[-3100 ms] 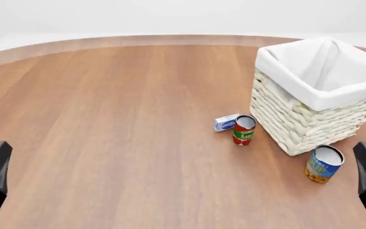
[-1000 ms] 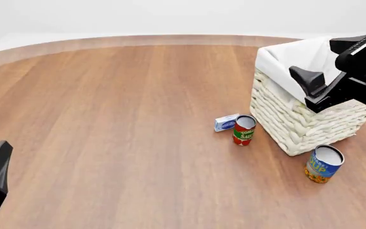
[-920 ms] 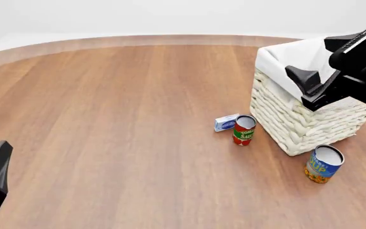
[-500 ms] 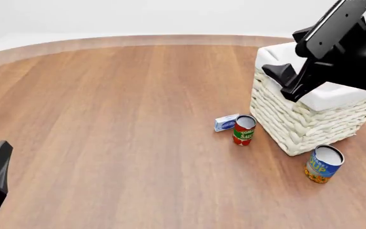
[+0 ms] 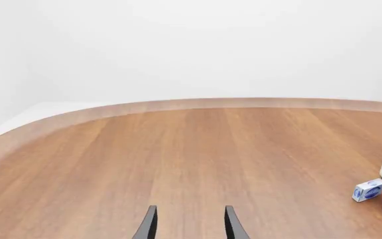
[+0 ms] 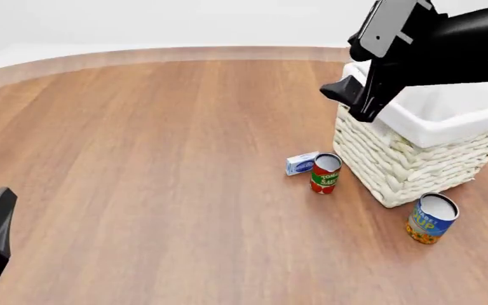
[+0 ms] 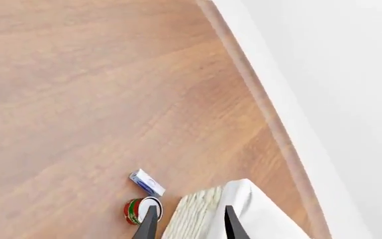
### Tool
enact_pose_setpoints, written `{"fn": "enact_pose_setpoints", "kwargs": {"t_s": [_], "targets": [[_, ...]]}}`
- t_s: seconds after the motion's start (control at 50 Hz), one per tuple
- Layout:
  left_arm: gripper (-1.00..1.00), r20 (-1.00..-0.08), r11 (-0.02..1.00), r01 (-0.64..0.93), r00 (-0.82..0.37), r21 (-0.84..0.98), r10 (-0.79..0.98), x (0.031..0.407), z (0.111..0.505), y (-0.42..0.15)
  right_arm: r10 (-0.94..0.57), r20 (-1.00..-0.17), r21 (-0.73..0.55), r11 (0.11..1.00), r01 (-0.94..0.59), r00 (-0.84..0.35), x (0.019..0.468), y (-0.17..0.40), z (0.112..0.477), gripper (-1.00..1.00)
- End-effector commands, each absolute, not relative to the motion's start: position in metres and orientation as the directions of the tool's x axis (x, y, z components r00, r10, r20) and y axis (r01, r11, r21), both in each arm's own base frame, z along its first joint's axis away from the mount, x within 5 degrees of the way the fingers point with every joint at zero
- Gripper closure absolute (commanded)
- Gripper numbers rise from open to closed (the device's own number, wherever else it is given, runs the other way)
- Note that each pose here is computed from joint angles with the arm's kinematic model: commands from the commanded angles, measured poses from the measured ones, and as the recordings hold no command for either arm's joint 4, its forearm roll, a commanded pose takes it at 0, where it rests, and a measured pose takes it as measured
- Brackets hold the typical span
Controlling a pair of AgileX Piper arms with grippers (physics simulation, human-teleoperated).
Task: Pick up the alphabet soup and the cream cheese box, and put them in the basket.
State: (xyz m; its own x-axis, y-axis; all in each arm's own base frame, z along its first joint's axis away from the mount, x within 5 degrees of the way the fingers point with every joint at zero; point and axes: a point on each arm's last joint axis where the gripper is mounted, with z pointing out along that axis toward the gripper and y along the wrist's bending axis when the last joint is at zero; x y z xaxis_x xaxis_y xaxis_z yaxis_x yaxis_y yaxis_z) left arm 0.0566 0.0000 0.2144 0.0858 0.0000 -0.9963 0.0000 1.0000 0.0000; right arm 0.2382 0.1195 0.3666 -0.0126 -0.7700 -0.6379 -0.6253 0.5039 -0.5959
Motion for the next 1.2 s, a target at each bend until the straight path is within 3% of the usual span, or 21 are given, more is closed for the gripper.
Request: {"fn": "enact_pose_setpoints", "kwargs": {"t_s": [0.02, 0.16, 0.62, 1.2], "targets": [[-1.0, -0.996, 1.0, 0.0, 0.086, 0.0, 0.0, 0.057, 0.214, 0.0, -0.811, -0.585, -0.605, 0.428, -0.672, 0.01, 0.249, 0.134, 0.372, -1.0], [-1.0, -0.996, 1.0, 0.0, 0.086, 0.0, 0.0, 0.057, 0.214, 0.0, -0.849, -0.528, -0.617, 0.361, -0.699, 0.027, 0.256, 0.138, 0.363, -1.0], [-1.0, -0.996, 1.0, 0.0, 0.086, 0.0, 0.0, 0.057, 0.214, 0.0, -0.885, -0.46, -0.608, 0.255, -0.752, 0.071, 0.257, 0.153, 0.339, -1.0], [-1.0, -0.996, 1.0, 0.0, 0.086, 0.0, 0.0, 0.057, 0.214, 0.0, -0.892, -0.443, -0.61, 0.229, -0.758, 0.087, 0.261, 0.157, 0.335, -1.0]]}}
